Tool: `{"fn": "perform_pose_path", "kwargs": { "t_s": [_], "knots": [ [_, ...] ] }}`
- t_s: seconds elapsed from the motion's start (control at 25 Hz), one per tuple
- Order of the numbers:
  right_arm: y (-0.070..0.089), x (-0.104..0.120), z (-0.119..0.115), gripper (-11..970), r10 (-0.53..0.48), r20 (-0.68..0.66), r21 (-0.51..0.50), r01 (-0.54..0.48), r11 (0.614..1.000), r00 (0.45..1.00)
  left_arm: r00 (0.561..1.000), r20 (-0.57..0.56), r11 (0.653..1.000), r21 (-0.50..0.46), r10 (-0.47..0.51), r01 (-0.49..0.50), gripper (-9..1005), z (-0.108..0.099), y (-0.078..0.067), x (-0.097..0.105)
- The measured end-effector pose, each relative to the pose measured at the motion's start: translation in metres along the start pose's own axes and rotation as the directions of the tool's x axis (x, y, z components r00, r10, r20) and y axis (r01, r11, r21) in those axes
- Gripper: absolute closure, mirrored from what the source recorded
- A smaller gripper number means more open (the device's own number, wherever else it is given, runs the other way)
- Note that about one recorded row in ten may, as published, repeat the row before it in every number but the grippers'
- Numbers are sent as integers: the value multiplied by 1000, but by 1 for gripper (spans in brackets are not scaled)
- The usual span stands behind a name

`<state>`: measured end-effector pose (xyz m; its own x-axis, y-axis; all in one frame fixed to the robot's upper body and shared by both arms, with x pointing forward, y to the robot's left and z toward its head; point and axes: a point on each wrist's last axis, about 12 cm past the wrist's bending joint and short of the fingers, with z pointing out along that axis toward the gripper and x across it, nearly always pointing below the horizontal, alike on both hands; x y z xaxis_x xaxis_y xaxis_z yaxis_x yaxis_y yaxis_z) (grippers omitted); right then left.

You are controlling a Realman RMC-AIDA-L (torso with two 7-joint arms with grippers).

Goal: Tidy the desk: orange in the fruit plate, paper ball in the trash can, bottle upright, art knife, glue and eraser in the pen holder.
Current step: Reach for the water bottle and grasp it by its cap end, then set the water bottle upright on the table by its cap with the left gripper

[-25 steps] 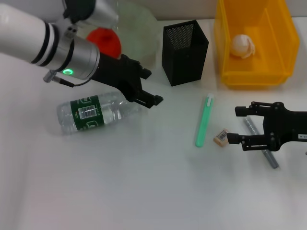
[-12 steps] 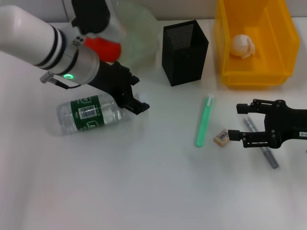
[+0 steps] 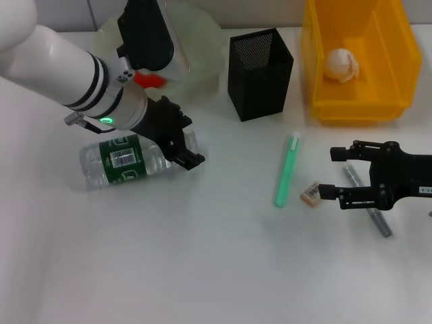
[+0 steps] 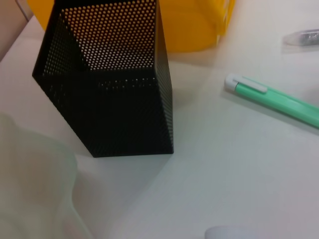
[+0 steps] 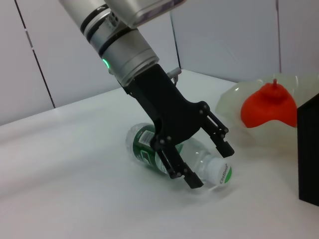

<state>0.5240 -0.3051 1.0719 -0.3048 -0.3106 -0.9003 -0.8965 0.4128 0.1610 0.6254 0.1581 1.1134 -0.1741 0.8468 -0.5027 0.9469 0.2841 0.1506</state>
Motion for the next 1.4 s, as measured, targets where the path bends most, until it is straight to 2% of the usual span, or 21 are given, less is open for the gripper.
{"fn": "perform_pose_path", "kwargs": {
  "t_s": [0.08,0.48,0.76,1.08,1.36,1.4],
  "knots": [
    [1,0,1,132,0,-2,-4,0,1000,1000,1000,-5,1000,-3,8,-8,184,1,-1,0],
    [1,0,2,132,-1,0,-8,1,1000,1000,999,-21,999,-16,47,-48,403,7,-4,-3],
    [1,0,2,132,0,1,-4,0,1000,1000,999,2,999,-14,52,-52,532,0,-4,-7],
    [0,-1,2,132,-5,-3,-9,5,1000,1000,990,139,999,-22,-33,36,547,-34,4,-3],
    [1,-2,3,133,-7,-4,-14,7,1000,1000,951,272,989,11,-146,149,549,-64,13,20],
    [1,-2,3,133,-7,-4,-14,7,1000,1000,934,314,985,20,-170,172,549,-73,14,28]
  ]
}}
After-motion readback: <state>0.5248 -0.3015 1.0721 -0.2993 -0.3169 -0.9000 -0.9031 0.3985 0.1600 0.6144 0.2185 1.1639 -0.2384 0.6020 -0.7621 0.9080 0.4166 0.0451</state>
